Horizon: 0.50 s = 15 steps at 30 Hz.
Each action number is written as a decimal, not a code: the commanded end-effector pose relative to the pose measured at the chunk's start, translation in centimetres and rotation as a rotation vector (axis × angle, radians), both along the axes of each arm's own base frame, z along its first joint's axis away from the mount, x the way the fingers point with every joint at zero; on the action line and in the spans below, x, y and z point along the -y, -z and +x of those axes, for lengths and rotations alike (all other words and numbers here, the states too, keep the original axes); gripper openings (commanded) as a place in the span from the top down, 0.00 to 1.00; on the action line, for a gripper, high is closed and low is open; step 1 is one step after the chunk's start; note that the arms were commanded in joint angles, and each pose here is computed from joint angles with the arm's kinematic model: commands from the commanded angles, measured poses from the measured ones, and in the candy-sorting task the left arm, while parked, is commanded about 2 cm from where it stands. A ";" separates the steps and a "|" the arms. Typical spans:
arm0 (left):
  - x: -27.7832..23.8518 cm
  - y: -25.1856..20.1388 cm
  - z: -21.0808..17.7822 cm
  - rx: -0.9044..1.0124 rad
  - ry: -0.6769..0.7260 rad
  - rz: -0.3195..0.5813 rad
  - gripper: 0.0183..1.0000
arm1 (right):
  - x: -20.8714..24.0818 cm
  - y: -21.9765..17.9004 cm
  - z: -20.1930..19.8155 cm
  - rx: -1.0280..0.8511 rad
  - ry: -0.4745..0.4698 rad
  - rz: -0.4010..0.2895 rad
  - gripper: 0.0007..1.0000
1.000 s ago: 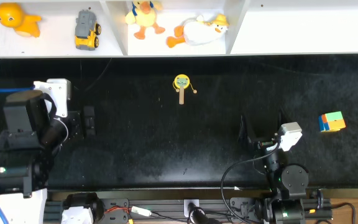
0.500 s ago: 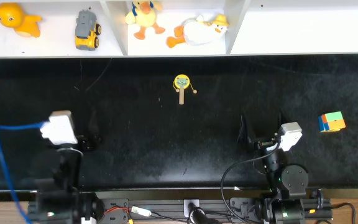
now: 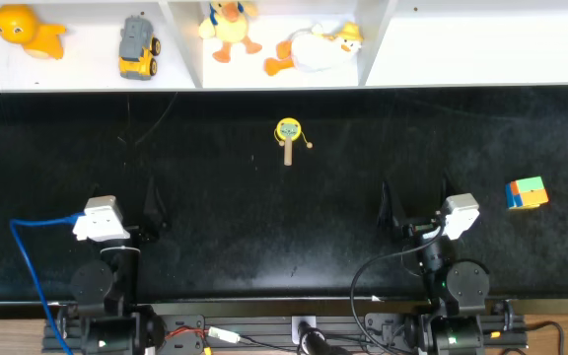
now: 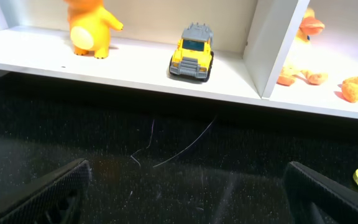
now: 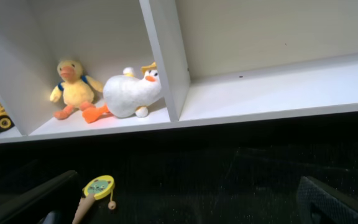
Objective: Store Toys
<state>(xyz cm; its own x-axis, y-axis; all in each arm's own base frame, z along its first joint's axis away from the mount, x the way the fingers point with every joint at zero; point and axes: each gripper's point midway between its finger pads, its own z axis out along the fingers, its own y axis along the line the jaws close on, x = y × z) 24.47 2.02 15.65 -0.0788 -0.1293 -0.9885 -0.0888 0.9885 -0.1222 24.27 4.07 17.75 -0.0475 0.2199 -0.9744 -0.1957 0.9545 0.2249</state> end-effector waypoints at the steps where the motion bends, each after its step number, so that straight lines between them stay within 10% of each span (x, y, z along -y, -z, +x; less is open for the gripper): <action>1: 0.0 0.0 0.0 0.013 -0.001 -0.009 0.00 | 0.0 0.4 0.0 -0.003 0.000 0.004 0.01; 15: 0.0 0.0 0.0 0.013 -0.002 -0.009 0.00 | 0.0 0.4 0.0 -0.003 0.000 0.004 0.01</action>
